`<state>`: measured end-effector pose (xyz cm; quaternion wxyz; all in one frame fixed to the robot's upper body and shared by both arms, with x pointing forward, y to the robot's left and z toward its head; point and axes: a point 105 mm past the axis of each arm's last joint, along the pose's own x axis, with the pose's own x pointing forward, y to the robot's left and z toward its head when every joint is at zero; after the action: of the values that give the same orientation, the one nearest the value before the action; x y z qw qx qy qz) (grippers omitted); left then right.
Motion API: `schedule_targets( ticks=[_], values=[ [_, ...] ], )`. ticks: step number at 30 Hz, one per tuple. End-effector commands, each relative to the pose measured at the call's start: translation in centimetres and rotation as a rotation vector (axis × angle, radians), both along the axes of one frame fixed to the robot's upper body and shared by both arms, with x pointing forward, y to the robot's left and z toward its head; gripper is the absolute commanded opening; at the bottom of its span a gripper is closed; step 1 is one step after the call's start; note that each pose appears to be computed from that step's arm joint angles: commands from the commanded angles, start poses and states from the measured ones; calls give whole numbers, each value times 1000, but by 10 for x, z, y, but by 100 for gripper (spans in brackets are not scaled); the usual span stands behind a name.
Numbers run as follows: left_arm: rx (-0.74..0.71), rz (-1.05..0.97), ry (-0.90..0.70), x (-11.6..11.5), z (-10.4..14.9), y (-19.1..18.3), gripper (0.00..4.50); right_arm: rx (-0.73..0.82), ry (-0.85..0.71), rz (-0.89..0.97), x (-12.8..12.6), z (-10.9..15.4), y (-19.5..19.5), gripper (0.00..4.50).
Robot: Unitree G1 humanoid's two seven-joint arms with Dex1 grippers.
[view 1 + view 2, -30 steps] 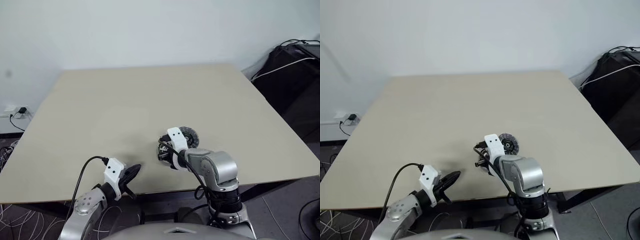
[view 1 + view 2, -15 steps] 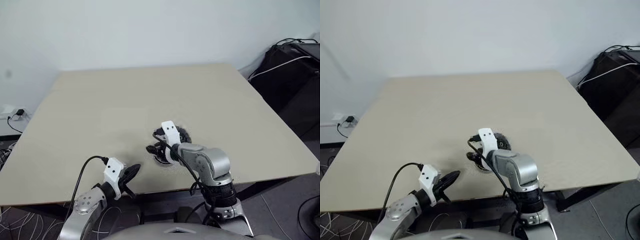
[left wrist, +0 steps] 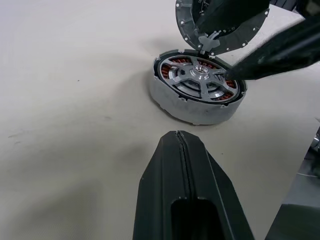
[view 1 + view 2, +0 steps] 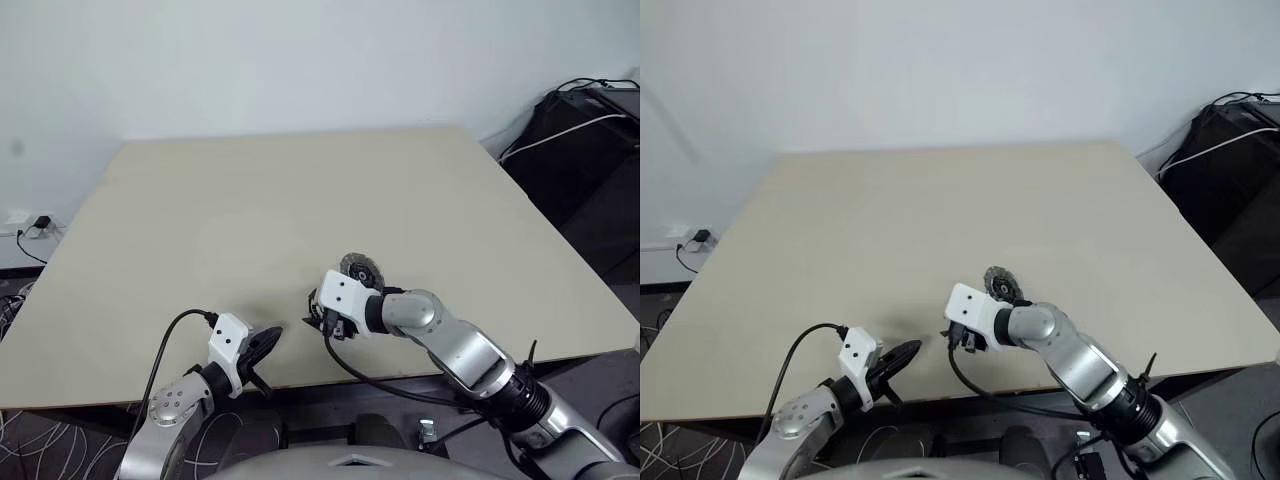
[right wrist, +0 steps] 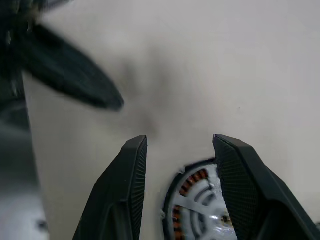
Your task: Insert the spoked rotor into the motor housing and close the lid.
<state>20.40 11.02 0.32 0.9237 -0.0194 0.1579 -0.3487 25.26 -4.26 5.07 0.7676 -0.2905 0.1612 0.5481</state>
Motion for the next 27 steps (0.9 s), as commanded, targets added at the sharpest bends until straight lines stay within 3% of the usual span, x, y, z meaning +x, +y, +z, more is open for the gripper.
schedule_targets(
  ticks=[1,10,27],
  values=[
    [-19,-2,-42,4,9,-1,0,-31,-71,91,0,6,1,226],
    [-20,-2,-45,5,11,-2,0,-264,-118,230,3,-16,-27,226],
    [-26,-2,-46,6,12,-4,0,-387,-140,261,15,-16,-48,226]
  ],
)
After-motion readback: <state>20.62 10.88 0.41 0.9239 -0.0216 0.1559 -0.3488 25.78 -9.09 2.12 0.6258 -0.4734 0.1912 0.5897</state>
